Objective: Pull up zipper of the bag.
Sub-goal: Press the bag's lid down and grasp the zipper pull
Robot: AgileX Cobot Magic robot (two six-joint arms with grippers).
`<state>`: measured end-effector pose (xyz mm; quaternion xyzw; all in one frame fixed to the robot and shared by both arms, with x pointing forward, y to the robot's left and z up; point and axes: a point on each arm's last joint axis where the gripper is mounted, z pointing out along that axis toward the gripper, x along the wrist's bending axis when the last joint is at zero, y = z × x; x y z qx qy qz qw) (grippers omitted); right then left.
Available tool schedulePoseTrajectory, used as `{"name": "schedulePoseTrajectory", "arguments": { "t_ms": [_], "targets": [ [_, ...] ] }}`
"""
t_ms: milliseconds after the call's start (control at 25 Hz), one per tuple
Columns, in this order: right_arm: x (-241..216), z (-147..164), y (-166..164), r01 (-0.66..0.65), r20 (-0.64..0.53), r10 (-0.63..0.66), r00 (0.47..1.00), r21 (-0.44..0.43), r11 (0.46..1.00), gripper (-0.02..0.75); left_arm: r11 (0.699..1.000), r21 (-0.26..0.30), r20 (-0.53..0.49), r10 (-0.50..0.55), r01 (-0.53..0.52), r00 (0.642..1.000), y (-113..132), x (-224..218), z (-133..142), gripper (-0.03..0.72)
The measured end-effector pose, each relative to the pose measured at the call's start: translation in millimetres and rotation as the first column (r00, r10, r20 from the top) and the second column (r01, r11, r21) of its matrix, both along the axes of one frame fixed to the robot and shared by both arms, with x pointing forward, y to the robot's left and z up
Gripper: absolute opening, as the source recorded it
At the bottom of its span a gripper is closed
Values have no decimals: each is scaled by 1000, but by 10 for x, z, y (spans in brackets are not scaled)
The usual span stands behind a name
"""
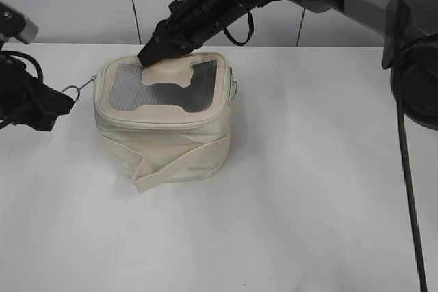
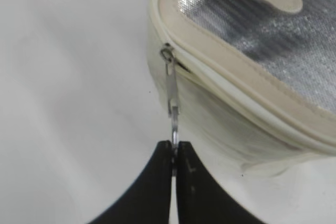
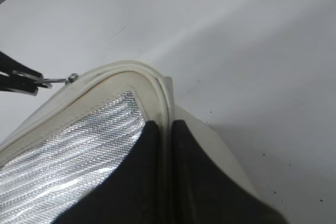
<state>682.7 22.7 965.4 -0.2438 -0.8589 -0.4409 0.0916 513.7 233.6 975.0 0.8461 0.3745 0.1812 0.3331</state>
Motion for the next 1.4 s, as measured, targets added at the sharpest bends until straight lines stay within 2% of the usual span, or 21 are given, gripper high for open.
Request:
{"name": "schedulePoseTrajectory", "arguments": {
  "t_ms": [160, 360, 520, 680, 920, 1040, 1200, 1280, 1400],
  "targets": [
    [1, 0, 0, 13, -15, -13, 1000, 1, 1000, 48, 999, -31, -29, 21, -22, 999, 14, -197, -5, -3],
    [4, 1, 0, 23, -24, -23, 999, 3, 1000, 46, 995, -96, -84, 19, -27, 996, -2, -443, 3, -3],
    [4, 1, 0, 29, -31, -29, 999, 3, 1000, 45, 989, -149, -137, -47, 26, 989, -69, -601, 0, -3],
    [3, 0, 0, 31, -36, -31, 999, 3, 1000, 46, 982, -160, -129, -123, 102, 984, -300, -677, 12, -3],
    [2, 0, 0, 32, -39, -32, 999, 3, 999, 45, 970, -176, -120, -188, 165, 975, -839, -826, -54, -3],
    [-1, 0, 0, 30, -41, -30, 999, 2, 1000, 45, 969, -175, -103, -192, 172, 976, -943, -851, -37, -3],
    [0, 0, 0, 39, -53, -39, 998, 2, 999, 48, 971, -180, -104, -178, 157, 978, -936, -831, -29, 1],
    [11, 1, -9, 56, -65, -56, 996, 4, 998, 102, 970, -202, -134, -167, 138, 977, -908, -822, -30, 37],
    [48, 46, -75, 80, -65, -79, 995, -1, 997, 335, 964, -230, -196, -177, 130, 965, -830, -825, -26, 211]
  ]
}}
